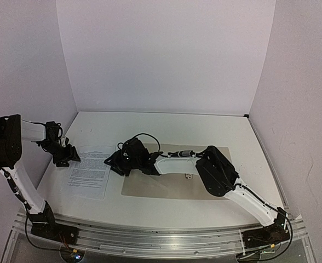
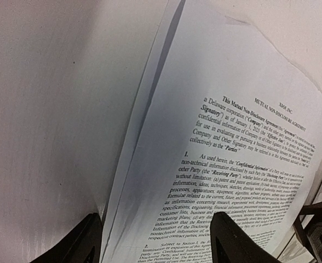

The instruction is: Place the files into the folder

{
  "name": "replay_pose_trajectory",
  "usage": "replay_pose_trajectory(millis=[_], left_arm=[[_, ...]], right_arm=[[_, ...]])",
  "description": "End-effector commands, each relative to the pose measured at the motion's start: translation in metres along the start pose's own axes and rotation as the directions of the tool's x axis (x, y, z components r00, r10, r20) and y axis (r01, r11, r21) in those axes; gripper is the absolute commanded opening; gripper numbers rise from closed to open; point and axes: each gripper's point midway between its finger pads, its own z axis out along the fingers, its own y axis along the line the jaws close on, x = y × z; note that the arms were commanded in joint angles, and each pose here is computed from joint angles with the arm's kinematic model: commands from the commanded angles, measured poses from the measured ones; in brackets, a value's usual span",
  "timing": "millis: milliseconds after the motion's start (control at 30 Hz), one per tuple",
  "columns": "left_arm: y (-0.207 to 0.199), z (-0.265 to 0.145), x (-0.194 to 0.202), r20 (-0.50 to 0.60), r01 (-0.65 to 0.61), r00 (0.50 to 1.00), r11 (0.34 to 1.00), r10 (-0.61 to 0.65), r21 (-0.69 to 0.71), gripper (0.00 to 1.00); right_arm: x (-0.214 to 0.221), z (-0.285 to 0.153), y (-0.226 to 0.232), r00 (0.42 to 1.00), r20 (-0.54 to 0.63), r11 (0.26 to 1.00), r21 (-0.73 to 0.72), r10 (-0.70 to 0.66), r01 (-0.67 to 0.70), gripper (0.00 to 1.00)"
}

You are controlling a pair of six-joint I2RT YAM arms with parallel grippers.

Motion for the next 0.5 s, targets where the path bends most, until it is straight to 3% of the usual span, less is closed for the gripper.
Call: replay_pose_trajectory(millis=[0, 133, 467], left_arm=[[0.002, 0.006, 0.012, -0.038, 0.012, 0.999, 1.0, -0.012, 0.004, 0.68], [0.002, 0.006, 0.013, -0.04, 0.014, 0.999, 1.0, -0.014, 0.005, 0.68], [0.001, 0.007, 0.014, -0.047, 0.016, 0.999, 1.0, -0.016, 0.013, 0.67]], right_arm=[[0.007, 0.005, -0.003, 0.999, -0.019, 0.999, -0.031, 0.042, -0.043, 0.37], [0.005, 0.001, 0.012, 1.0, -0.008, 0.998, -0.066, 0.014, -0.014, 0.28], [0.015, 0.011, 0.007, 0.999, -0.036, 0.996, -0.086, 0.001, -0.004, 0.27]])
